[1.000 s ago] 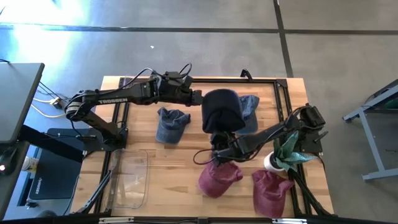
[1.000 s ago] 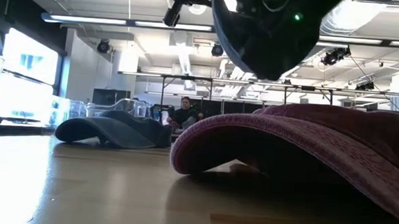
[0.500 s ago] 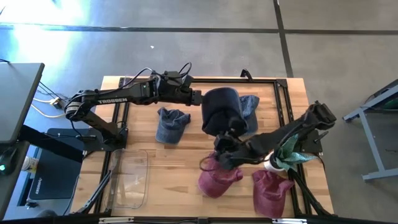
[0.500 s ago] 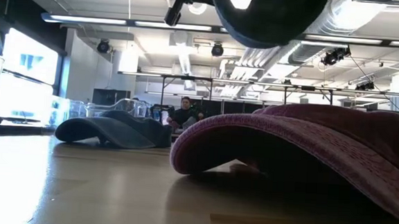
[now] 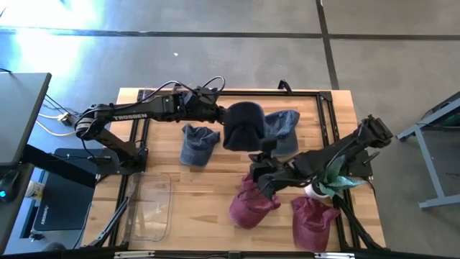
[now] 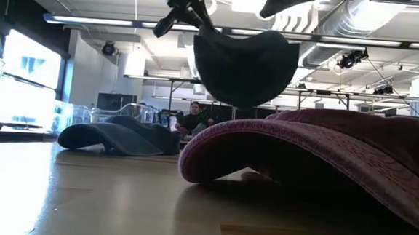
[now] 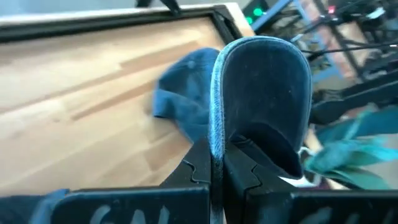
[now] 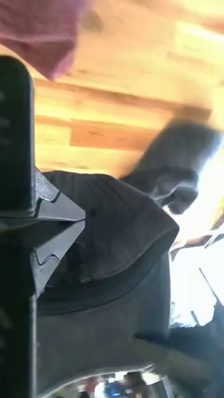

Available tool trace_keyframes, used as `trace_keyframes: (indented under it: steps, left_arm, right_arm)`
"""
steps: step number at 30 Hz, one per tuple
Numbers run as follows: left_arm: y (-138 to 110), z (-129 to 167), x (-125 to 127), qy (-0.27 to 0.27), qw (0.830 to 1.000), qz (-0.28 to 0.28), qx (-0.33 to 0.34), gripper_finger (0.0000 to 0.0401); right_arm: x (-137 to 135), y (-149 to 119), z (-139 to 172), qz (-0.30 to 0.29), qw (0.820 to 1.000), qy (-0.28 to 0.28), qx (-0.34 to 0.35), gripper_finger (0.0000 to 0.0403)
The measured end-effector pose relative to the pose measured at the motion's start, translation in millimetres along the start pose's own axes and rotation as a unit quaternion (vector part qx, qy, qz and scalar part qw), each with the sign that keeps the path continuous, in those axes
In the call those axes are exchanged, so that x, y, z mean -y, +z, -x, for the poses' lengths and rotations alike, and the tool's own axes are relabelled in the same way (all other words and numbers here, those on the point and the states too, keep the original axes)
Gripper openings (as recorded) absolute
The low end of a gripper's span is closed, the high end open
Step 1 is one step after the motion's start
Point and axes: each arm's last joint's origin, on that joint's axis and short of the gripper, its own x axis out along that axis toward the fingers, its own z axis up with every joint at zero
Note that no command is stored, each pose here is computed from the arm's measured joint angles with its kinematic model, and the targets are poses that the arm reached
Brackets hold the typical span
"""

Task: Pick & Place hat
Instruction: Put the bottom blue cap into the top transparent bin

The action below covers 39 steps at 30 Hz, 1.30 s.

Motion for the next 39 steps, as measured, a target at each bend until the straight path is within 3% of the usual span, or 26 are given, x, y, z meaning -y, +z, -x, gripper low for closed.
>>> trace_keyframes:
  steps: [6,9,12,17,21,23,25,29,34,39]
  left_arm:
    - [-5,0,-8,0.048,0.998,-0.023,-0.013,0.0]
    - [-6,0,-9,0.055,0.998,-0.034,-0.019,0.0]
    - [-7,1,-10,0.049,0.997,-0.038,-0.037,0.0]
    - [-9,1,-9,0.033,0.997,-0.045,-0.061,0.0]
    - [-4,-1,-14,0.007,0.995,-0.03,-0.092,0.0]
    - [-2,-9,-18,-0.004,0.993,-0.008,-0.117,0.0]
    - [-2,-23,-24,-0.008,0.99,0.016,-0.143,0.0]
    - [-7,-54,-34,-0.006,0.982,0.048,-0.181,0.0]
    - [-24,-92,-46,0.028,0.974,0.069,-0.214,0.0]
    - [-34,-114,-56,0.054,0.969,0.081,-0.226,0.0001]
  right_arm:
    - [29,-1,8,-0.181,0.983,-0.039,-0.003,0.0]
    - [49,-4,21,-0.256,0.966,-0.02,-0.004,0.0001]
    - [67,-13,34,-0.29,0.957,0.014,-0.012,0.0008]
    - [80,-24,42,-0.24,0.961,0.134,-0.03,0.0067]
    - [70,-19,33,-0.141,0.956,0.258,-0.02,0.014]
    - [61,-16,26,-0.094,0.952,0.289,-0.016,0.0178]
    - [50,-12,18,-0.063,0.953,0.296,-0.019,0.021]
    - [30,-4,7,-0.061,0.956,0.286,-0.027,0.0251]
    - [13,-4,15,-0.11,0.947,0.297,-0.059,0.0257]
    - [0,-3,33,-0.117,0.942,0.309,-0.056,0.0245]
